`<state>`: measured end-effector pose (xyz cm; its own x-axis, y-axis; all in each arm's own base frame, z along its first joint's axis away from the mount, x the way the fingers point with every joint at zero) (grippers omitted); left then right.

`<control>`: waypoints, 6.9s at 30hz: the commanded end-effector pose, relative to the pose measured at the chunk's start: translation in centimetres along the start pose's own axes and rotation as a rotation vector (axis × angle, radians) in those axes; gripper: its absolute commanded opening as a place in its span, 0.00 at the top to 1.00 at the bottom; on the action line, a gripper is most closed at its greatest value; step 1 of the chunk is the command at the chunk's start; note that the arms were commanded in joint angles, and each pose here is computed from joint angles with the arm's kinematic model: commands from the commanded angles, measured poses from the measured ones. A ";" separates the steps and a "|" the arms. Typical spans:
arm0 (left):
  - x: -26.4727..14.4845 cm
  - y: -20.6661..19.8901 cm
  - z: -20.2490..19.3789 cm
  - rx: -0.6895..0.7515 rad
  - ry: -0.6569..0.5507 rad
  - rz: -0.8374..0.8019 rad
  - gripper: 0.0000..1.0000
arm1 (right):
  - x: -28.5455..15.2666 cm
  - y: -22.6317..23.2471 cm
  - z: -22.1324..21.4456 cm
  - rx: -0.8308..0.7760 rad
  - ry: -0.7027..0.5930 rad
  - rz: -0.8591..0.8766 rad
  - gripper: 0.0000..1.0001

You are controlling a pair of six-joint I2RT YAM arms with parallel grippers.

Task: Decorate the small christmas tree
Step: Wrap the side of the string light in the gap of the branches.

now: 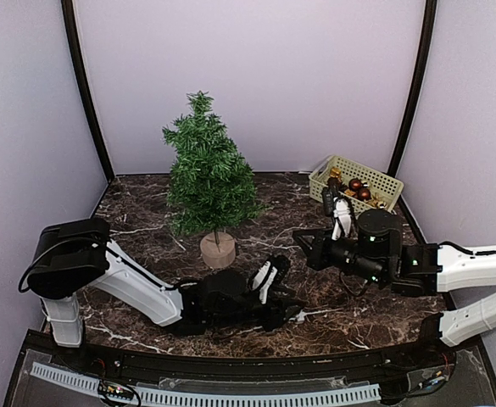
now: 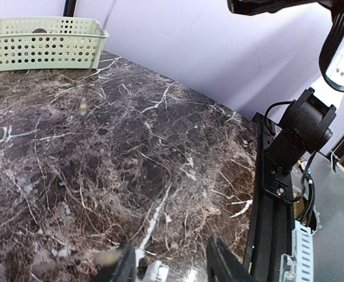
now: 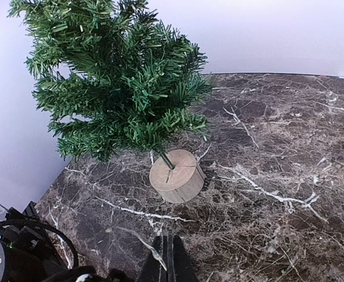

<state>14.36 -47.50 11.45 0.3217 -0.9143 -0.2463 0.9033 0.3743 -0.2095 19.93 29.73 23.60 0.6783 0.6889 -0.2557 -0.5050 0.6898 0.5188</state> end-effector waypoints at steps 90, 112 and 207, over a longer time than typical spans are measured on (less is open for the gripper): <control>-21.5 14.9 10.4 -0.009 0.251 0.484 1.00 | 2.8 4.0 1.6 -0.063 0.027 -0.104 1.00; -20.2 17.1 11.0 0.002 0.263 0.510 1.00 | 3.4 1.2 4.3 -0.013 -0.021 -0.169 1.00; -21.2 15.8 9.4 -0.224 0.197 0.473 1.00 | -1.6 -2.4 3.4 0.114 0.131 -0.030 1.00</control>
<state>24.49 -23.93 21.47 0.5747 -0.5982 -0.5584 0.5938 0.7744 -0.2184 23.19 24.98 24.31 0.6640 0.6101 -0.4323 -0.3386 0.7608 0.5537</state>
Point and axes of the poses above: each gripper's point midway between its finger pads, its own x axis out along the fingers, its own y axis along the line the jaws close on, z = x × y, the point moved 2 cm from there along -x, back along the fingers, and after that the axes turned 7 degrees about x, right-handed, at the moved point
